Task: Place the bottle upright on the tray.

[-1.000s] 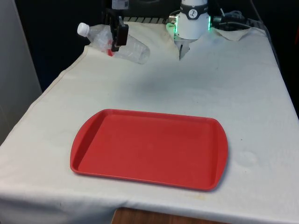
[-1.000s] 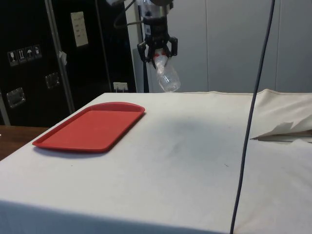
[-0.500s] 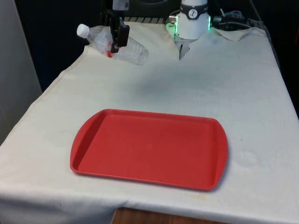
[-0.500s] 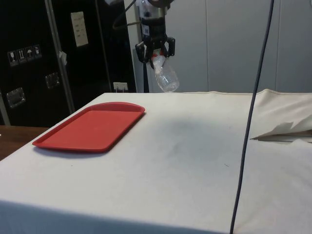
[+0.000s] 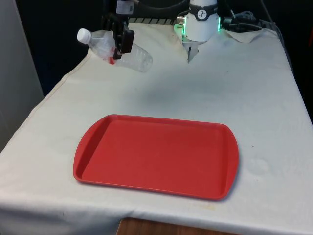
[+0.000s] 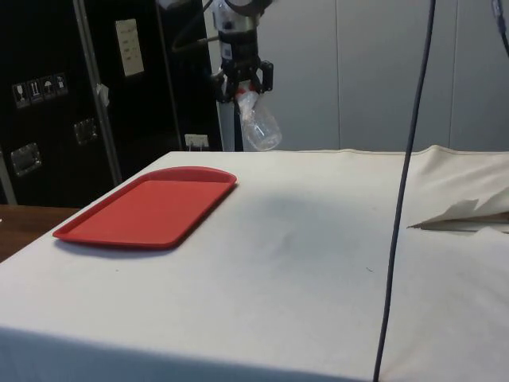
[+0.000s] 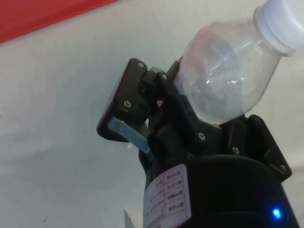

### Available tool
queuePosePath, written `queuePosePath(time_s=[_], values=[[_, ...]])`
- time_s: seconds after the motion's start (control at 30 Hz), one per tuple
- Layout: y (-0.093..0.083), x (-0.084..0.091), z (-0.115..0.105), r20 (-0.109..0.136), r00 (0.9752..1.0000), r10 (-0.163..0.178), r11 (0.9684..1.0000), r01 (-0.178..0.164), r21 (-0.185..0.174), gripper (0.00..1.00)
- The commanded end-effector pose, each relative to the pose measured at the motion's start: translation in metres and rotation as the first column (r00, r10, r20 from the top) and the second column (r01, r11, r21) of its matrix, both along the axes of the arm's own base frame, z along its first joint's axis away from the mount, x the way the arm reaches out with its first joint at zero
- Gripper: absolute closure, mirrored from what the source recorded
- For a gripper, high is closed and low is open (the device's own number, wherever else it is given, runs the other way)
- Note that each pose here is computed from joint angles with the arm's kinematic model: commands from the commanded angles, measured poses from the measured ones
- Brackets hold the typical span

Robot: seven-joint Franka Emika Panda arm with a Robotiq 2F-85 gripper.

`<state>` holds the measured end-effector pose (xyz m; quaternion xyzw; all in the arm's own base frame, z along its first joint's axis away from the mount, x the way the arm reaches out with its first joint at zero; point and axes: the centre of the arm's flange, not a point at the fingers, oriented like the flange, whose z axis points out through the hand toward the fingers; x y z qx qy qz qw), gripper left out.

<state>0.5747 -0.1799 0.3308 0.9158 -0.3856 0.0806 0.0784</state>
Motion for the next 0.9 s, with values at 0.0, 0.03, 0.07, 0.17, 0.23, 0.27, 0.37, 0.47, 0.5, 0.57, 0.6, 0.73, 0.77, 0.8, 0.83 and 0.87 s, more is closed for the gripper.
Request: queuePosePath(time_s=[0.0, 0.03, 0.07, 0.17, 0.23, 0.27, 0.37, 0.47, 0.5, 0.57, 0.6, 0.73, 0.77, 0.8, 0.83, 0.87], values=[[0.002, 0.005, 0.001, -0.004, 0.9999, 0.010, 0.9999, -0.010, 0.009, 0.67], [0.002, 0.008, 0.000, -0.004, 0.9999, 0.013, 0.9999, -0.013, 0.008, 0.67], [0.003, 0.010, 0.000, -0.006, 0.9998, 0.017, 0.9998, -0.017, 0.006, 0.67], [0.003, 0.016, 0.000, -0.006, 0.9997, 0.025, 0.9997, -0.025, 0.002, 0.67], [0.004, 0.025, 0.001, -0.007, 0.9993, 0.036, 0.9994, -0.036, -0.003, 0.67], [0.004, 0.028, 0.001, -0.007, 0.9992, 0.038, 0.9993, -0.038, -0.003, 0.67], [0.004, 0.037, 0.002, -0.009, 0.9988, 0.049, 0.9988, -0.049, -0.008, 0.67], [0.004, 0.045, 0.003, -0.009, 0.9982, 0.060, 0.9981, -0.060, -0.010, 0.67], [0.004, 0.047, 0.003, -0.008, 0.9979, 0.064, 0.9979, -0.064, -0.011, 0.67], [0.005, 0.052, 0.005, -0.007, 0.9975, 0.071, 0.9974, -0.071, -0.013, 0.67], [0.005, 0.054, 0.005, -0.008, 0.9972, 0.075, 0.9971, -0.075, -0.014, 0.67], [0.007, 0.062, 0.006, -0.005, 0.9956, 0.093, 0.9955, -0.093, -0.016, 0.67], [0.008, 0.064, 0.006, -0.004, 0.9953, 0.097, 0.9952, -0.097, -0.017, 0.67], [0.009, 0.065, 0.006, -0.004, 0.9949, 0.101, 0.9947, -0.101, -0.019, 0.67], [0.011, 0.067, 0.006, -0.004, 0.9943, 0.106, 0.9941, -0.107, -0.021, 0.67], [0.012, 0.069, 0.006, -0.003, 0.9939, 0.110, 0.9936, -0.111, -0.023, 0.67]])
